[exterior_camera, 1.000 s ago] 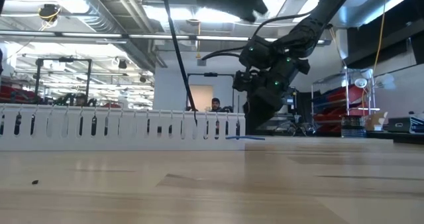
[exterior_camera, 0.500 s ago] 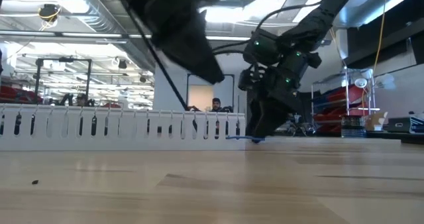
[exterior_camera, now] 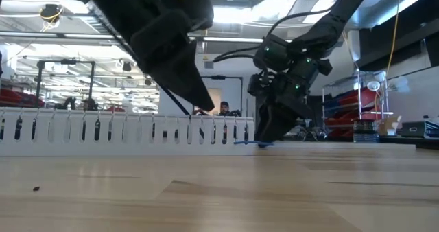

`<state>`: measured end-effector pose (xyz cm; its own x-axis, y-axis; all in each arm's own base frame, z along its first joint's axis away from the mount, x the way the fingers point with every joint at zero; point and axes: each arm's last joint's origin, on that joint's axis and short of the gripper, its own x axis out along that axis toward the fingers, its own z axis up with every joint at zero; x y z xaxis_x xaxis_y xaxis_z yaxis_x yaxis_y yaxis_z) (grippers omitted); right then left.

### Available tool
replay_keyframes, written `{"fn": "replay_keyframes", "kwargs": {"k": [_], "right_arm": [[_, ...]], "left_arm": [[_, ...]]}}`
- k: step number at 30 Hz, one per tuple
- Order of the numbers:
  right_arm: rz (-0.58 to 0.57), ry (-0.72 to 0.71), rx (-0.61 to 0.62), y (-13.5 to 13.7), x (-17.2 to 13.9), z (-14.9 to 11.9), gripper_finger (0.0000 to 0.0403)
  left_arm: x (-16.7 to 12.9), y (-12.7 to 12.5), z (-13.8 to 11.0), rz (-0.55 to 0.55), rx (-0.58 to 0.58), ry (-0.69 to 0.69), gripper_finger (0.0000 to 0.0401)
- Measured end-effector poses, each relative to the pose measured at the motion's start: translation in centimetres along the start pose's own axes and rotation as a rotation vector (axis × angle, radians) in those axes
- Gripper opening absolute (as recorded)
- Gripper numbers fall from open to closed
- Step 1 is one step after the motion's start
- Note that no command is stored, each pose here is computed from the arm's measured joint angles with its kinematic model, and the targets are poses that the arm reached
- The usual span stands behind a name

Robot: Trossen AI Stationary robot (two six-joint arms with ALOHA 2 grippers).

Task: Ziptie cables
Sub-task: Close the white cable duct

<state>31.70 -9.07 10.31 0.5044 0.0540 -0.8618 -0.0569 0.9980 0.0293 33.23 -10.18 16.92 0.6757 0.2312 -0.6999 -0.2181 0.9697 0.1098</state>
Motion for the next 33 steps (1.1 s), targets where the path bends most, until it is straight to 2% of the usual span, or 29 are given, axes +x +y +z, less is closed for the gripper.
{"fn": "replay_keyframes", "kwargs": {"k": [4, 7, 10, 16, 21, 30, 33], "right_arm": [[0.015, -0.012, 0.024, -0.1, 0.8, -0.1, 0.0308], [0.016, -0.030, 0.024, -0.1, 0.9, 0.0, 0.0284], [0.016, -0.043, 0.023, -0.2, 1.0, 0.1, 0.0270], [0.013, -0.053, 0.026, -0.2, 1.0, 0.2, 0.0264], [-0.055, -0.036, 0.075, -0.3, 1.1, 0.1, 0.0264], [-0.015, -0.055, 0.056, -0.3, 1.4, 0.2, 0.0263], [-0.016, -0.062, 0.054, -0.3, 1.4, 0.2, 0.0247]], "left_arm": [[0.5, 0.1, -0.6, -0.030, -0.060, -0.086, 0.0237], [1.0, 0.6, -1.7, -0.035, -0.109, -0.103, 0.0237], [1.3, 1.1, -1.8, -0.029, -0.146, -0.113, 0.0237], [1.4, 1.4, -1.7, -0.040, -0.161, -0.107, 0.0237], [1.4, 1.4, -1.7, -0.043, -0.161, -0.106, 0.0237], [1.4, 1.4, -1.7, -0.043, -0.165, -0.107, 0.0237], [1.4, 1.4, -1.7, -0.043, -0.164, -0.108, 0.0237]]}}
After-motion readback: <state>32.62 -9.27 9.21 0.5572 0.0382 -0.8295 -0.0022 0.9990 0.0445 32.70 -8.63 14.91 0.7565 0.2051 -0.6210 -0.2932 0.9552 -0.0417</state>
